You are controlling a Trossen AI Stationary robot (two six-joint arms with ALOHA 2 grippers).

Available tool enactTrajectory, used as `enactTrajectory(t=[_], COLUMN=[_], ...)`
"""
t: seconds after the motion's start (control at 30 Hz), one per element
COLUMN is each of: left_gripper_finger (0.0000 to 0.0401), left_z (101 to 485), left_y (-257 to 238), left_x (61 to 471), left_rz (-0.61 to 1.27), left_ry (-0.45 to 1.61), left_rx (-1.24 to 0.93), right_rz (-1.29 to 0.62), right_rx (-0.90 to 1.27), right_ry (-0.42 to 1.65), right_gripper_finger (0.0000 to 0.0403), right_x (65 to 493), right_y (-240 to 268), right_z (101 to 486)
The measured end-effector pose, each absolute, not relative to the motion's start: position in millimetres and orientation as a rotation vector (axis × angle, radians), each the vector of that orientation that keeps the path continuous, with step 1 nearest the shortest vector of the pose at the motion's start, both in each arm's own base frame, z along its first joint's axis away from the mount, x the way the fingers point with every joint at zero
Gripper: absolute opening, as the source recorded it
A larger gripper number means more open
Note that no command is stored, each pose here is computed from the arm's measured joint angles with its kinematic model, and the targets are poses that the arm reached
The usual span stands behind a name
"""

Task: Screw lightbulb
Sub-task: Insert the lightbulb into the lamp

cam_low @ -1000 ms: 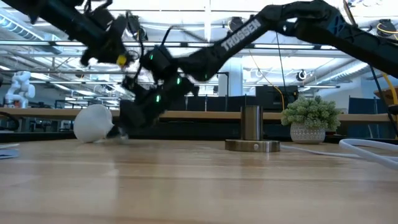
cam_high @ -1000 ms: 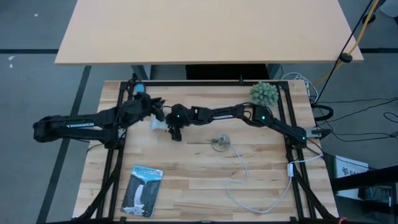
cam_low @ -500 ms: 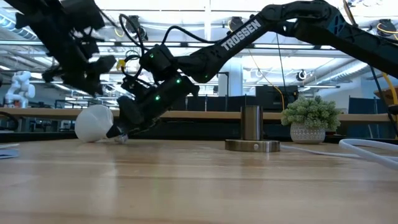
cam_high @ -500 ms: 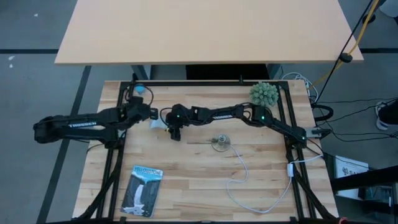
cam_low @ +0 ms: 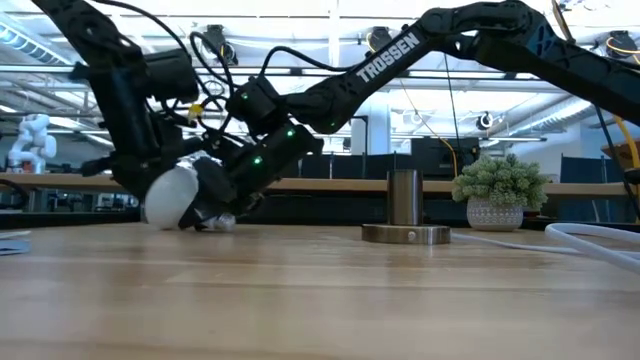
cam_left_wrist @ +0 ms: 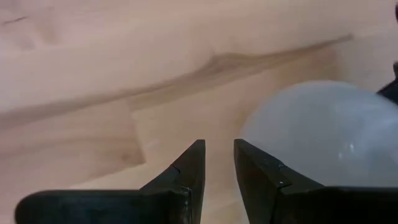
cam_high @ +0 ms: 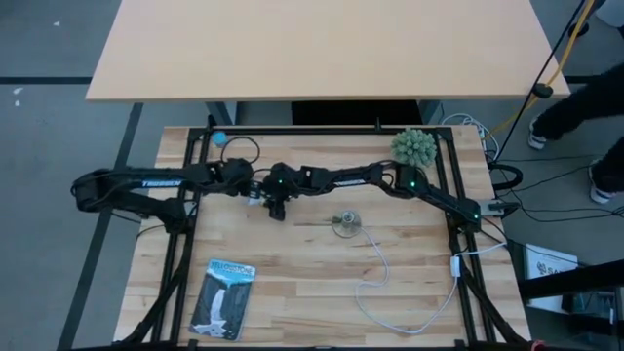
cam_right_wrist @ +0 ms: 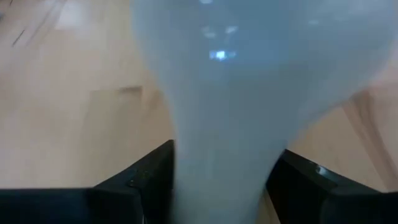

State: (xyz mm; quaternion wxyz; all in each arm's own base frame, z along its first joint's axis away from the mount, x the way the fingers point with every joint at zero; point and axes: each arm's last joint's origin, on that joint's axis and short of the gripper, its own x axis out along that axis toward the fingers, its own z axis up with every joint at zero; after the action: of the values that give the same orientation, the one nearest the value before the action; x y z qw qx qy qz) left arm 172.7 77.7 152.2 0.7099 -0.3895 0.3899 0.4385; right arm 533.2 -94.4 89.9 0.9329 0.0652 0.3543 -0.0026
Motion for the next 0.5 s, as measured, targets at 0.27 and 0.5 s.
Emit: enactTrajectory(t=[0.27, 0.5], left_gripper_finger=[0.0089, 0.0089], left_z=[151.7, 158.8], left_y=[78.3, 77.6], left_x=[176.5, 177.7], left_rz=[0.91, 0.876], left_ry=[0.866, 0.841], left_rx=[-0.866, -0.845], right_rz=[-0.01, 0.0], right_rx=[0.086, 0.07], right_ry=[0.829, 0.893], right_gripper_finger=[0.0153, 0.0138], right_x=[526.5, 518.2], right_y=[-94.0, -95.7], right_z=[89.4, 105.6])
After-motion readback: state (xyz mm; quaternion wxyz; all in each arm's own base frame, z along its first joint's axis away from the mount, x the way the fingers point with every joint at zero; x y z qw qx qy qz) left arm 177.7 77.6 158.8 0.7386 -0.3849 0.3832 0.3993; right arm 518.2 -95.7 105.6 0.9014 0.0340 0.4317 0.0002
